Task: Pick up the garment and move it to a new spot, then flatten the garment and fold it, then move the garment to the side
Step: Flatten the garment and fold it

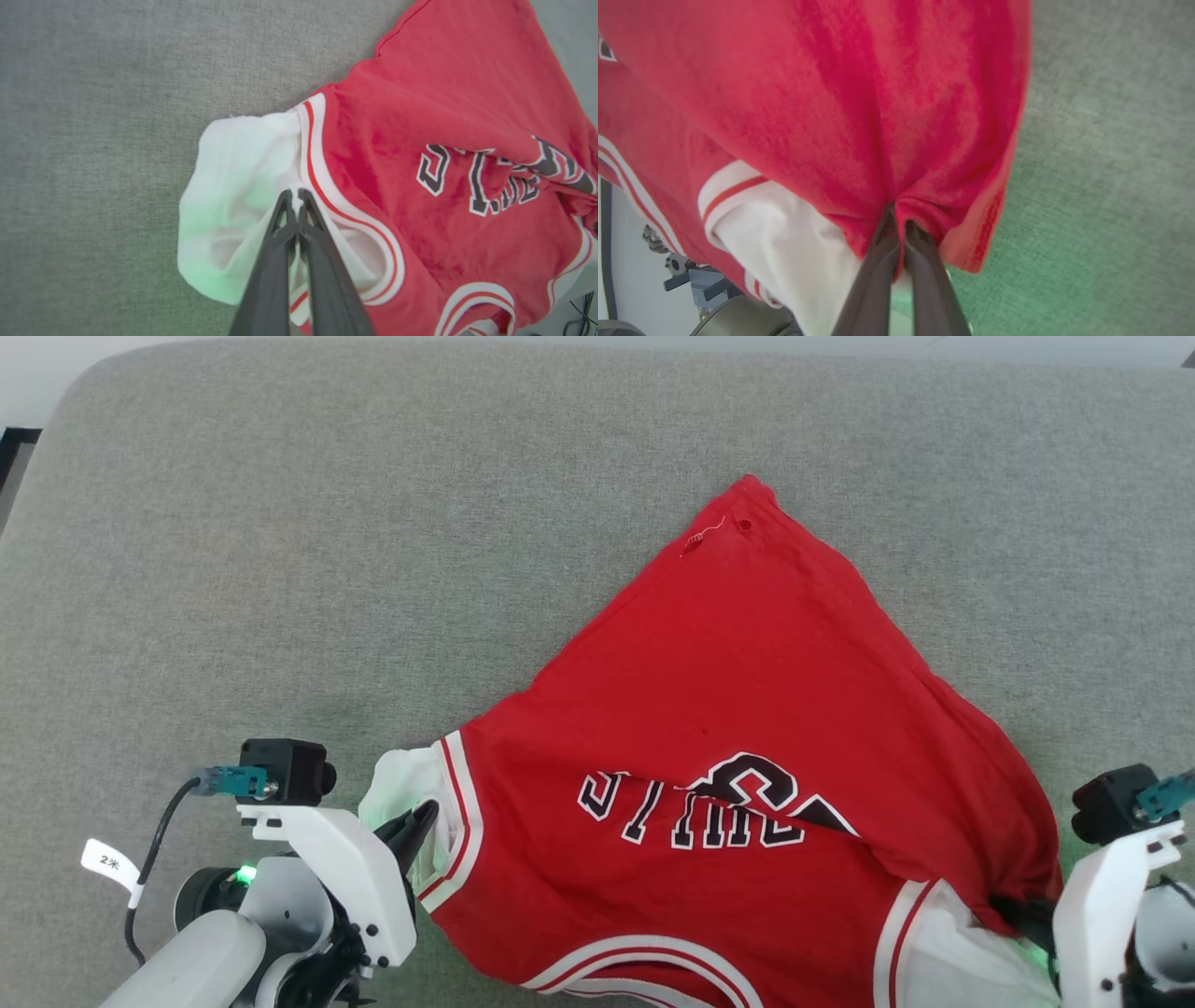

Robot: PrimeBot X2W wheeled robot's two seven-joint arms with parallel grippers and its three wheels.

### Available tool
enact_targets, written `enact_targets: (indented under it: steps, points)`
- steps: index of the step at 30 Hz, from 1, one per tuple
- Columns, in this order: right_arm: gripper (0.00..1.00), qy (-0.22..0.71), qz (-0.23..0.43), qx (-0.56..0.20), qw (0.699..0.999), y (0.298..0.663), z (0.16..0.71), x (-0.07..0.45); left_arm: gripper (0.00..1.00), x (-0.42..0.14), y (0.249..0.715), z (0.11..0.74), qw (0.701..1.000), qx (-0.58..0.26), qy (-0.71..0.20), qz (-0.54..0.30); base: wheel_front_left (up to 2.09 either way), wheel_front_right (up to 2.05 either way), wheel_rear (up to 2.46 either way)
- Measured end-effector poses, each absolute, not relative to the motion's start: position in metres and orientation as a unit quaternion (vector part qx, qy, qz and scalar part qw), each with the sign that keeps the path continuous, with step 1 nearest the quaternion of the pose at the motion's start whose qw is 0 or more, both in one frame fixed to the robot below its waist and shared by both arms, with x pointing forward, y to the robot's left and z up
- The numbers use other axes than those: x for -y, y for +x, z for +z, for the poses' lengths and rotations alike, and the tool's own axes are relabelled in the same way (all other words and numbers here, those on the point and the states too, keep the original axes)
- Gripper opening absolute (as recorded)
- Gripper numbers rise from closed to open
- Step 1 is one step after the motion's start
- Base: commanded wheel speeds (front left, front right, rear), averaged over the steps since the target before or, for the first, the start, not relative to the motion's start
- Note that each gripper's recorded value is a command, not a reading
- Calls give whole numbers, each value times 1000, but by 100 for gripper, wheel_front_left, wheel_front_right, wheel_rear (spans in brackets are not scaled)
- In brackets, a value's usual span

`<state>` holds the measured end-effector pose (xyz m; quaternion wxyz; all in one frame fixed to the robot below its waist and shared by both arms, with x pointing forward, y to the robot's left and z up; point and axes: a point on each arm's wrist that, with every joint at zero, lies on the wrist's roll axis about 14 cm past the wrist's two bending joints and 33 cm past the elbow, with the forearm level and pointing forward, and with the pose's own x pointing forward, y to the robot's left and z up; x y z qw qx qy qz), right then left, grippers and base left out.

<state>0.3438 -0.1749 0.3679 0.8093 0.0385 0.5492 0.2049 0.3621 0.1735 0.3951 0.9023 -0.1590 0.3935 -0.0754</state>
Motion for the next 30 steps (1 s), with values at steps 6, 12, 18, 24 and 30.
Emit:
enact_targets:
  steps: [6,12,18,24,30]
  points:
    - [100,53,186,-526,828,348,360,168,0,-174,363,395,903,-390,-162,-74,0,0,0]
    - [100,49,180,-476,859,370,395,175,0,-175,363,398,906,-384,-163,-73,0,0,0]
    - [100,30,184,-405,895,395,444,176,0,-176,358,401,906,-381,-168,-70,0,0,0]
    - [100,6,203,-325,924,438,479,155,0,-176,350,402,905,-382,-177,-65,0,0,0]
    - [100,-5,241,-293,925,473,486,121,0,-177,347,404,906,-376,-182,-62,0,0,0]
